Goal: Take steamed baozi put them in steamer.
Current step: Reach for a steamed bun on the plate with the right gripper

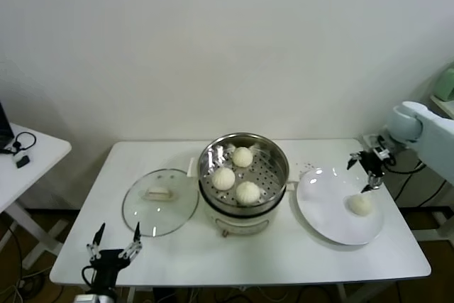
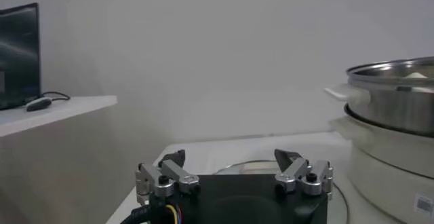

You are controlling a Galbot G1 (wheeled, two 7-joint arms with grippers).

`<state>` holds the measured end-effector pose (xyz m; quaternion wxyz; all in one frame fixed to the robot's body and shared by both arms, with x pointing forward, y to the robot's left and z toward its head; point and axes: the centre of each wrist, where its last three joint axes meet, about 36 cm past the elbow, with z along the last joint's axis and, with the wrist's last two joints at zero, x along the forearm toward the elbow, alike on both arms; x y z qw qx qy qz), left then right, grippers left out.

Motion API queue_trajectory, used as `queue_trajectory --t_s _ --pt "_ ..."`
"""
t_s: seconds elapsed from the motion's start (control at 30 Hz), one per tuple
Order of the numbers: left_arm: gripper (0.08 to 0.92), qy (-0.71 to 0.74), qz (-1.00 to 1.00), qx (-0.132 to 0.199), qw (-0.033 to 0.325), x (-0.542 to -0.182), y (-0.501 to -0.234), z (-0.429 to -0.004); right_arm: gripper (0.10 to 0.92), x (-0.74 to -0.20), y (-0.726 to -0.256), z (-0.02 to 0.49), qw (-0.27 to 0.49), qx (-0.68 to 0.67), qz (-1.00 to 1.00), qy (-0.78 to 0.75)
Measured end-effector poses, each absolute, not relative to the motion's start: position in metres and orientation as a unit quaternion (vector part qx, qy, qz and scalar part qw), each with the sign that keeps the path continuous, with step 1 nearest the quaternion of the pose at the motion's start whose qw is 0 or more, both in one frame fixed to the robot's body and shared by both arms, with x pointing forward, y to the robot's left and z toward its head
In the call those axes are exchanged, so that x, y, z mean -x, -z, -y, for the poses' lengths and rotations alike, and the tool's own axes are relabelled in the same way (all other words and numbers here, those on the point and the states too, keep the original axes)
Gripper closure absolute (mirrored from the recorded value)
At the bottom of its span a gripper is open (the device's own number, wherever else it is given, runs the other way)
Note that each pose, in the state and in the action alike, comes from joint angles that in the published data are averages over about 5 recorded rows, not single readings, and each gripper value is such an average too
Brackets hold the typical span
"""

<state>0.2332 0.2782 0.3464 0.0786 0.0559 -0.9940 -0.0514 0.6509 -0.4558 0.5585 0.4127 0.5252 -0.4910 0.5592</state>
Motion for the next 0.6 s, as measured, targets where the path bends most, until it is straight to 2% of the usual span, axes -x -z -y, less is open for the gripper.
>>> queue_trajectory --t_s 0.6 --pt "0.177 0.058 0.993 -0.056 0.084 -0.232 -0.343 -0.279 0.2 -0.64 -0.474 0.479 0.442 -0.515 0.472 -0.563"
